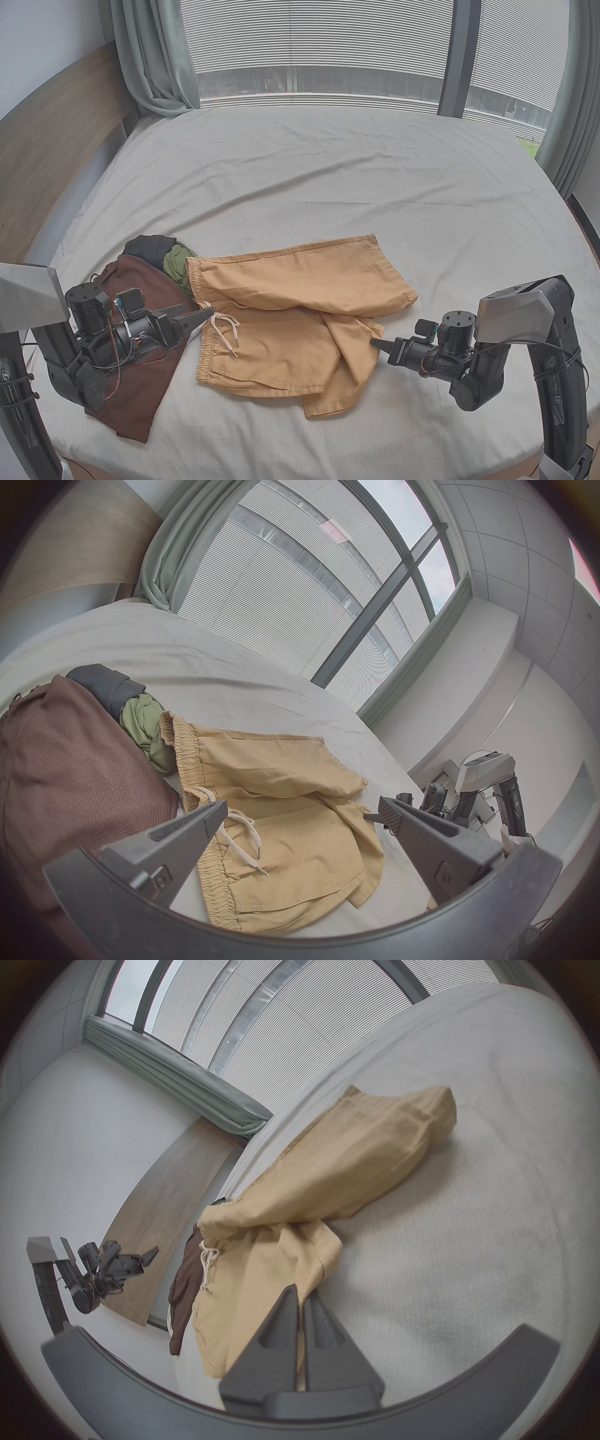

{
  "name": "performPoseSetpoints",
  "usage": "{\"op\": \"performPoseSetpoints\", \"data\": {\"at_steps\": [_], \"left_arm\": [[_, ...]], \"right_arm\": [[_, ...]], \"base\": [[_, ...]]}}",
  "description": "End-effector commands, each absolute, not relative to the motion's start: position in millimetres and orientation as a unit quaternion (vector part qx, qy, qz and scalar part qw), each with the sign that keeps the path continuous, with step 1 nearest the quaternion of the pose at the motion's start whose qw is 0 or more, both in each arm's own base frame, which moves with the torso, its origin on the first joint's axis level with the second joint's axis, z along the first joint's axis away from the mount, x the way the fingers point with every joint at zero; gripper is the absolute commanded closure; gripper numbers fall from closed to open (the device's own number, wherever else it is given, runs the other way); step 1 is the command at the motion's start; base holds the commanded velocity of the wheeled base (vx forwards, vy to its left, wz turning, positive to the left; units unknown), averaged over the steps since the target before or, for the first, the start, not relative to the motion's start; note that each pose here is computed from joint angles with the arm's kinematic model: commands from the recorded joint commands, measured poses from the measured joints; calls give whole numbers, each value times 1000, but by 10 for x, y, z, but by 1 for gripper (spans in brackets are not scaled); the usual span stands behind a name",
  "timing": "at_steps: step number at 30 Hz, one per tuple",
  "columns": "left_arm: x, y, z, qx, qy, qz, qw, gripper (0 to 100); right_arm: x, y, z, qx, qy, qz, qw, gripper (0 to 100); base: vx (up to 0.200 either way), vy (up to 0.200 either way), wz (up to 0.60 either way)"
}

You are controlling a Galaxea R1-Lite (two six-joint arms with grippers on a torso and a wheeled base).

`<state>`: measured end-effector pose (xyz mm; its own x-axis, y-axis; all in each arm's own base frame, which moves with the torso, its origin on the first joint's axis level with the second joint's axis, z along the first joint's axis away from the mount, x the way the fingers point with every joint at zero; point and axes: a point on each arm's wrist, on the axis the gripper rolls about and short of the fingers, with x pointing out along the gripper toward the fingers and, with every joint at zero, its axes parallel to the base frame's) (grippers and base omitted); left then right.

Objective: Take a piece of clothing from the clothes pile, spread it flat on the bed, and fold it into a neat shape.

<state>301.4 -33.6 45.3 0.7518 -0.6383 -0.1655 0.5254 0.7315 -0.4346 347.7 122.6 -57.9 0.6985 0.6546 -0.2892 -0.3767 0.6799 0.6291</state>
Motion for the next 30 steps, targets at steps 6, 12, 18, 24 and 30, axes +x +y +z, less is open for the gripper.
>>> {"op": "performPoseSetpoints", "data": {"at_steps": [6, 12, 18, 24, 30], "left_arm": [[3019, -341, 428, -185, 157, -317, 917, 0], [3015, -345, 426, -185, 158, -317, 917, 0], [3018, -345, 428, -185, 158, -317, 917, 0], [3018, -350, 423, -185, 158, -318, 916, 0], [3018, -350, 423, -185, 158, -318, 916, 0]], "right_arm": [[3418, 1141, -137, 277, 215, 291, 890, 100], [3352, 1156, -130, 275, 224, 295, 887, 100], [3331, 1165, -146, 271, 227, 295, 888, 100], [3358, 1145, -165, 254, 220, 295, 894, 100], [3425, 1114, -224, 254, 217, 289, 897, 0]], "base": [[0, 0, 0], [0, 0, 0], [0, 0, 0], [0, 0, 0], [0, 0, 0]]}}
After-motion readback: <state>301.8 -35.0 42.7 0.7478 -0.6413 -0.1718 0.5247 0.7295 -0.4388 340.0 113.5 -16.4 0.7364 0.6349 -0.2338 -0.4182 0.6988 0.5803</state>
